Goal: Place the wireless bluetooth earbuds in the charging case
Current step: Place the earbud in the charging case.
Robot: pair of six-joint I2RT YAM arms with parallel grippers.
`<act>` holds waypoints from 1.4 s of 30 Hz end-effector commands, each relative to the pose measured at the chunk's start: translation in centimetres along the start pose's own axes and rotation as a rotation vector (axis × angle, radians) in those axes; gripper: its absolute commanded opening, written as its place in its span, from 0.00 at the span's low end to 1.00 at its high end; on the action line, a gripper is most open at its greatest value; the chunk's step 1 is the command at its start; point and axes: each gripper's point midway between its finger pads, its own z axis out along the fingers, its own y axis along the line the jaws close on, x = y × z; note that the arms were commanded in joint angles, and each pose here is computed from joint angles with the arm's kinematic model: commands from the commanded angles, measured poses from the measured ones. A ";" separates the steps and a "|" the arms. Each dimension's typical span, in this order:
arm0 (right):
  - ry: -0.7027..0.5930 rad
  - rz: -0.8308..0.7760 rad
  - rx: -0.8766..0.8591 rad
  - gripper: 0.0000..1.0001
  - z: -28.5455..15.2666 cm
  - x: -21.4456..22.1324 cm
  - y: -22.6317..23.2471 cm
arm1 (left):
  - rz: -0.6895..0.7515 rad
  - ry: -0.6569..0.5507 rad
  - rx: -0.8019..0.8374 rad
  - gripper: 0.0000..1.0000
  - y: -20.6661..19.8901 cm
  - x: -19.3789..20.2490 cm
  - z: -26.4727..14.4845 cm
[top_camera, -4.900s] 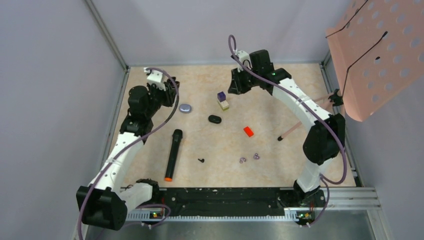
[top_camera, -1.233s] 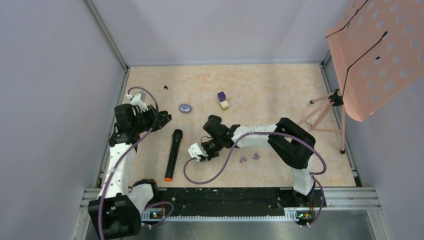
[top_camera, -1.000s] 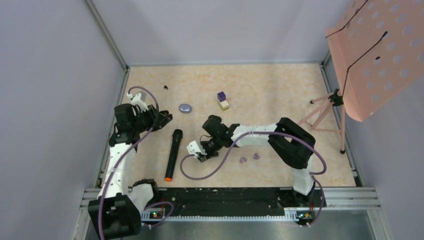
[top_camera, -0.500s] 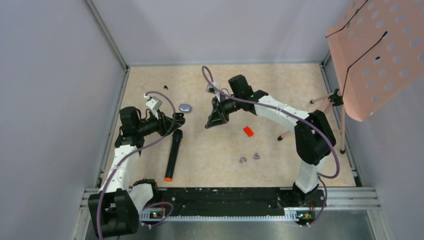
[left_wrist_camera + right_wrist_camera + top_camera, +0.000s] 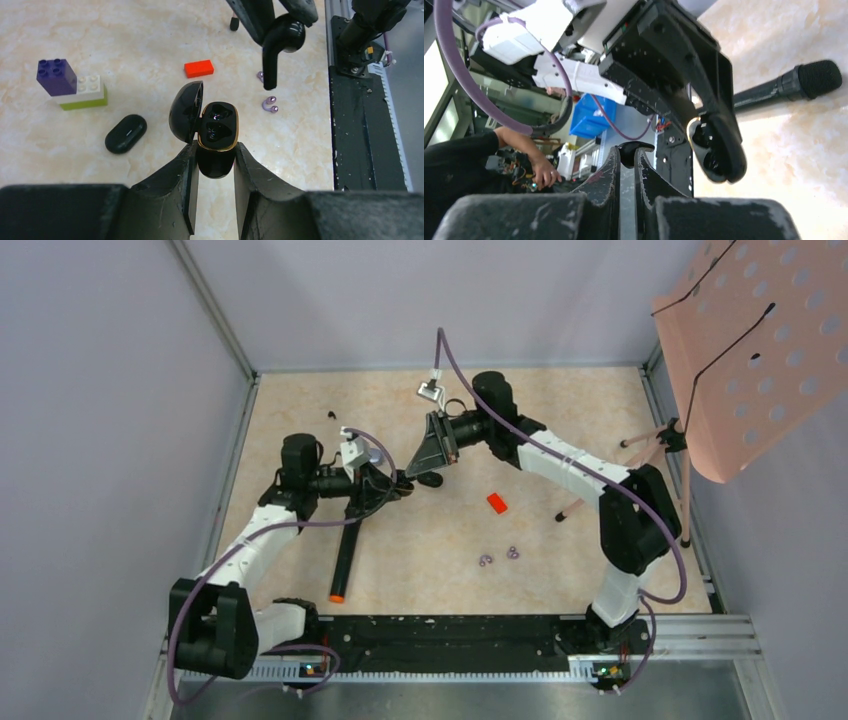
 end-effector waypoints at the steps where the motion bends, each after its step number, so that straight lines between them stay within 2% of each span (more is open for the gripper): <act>1: -0.103 -0.097 -0.027 0.00 -1.1 -3.5 4.2 | 0.079 -0.088 0.044 0.00 -0.4 -3.8 0.5; 19: -0.177 -0.100 0.041 0.00 -1.3 -4.5 2.9 | 0.038 -0.167 0.009 0.00 -1.4 -7.6 0.2; 42: -0.196 -0.117 0.011 0.00 -0.9 -5.1 3.2 | 0.004 -0.174 0.007 0.00 -1.6 -8.1 0.4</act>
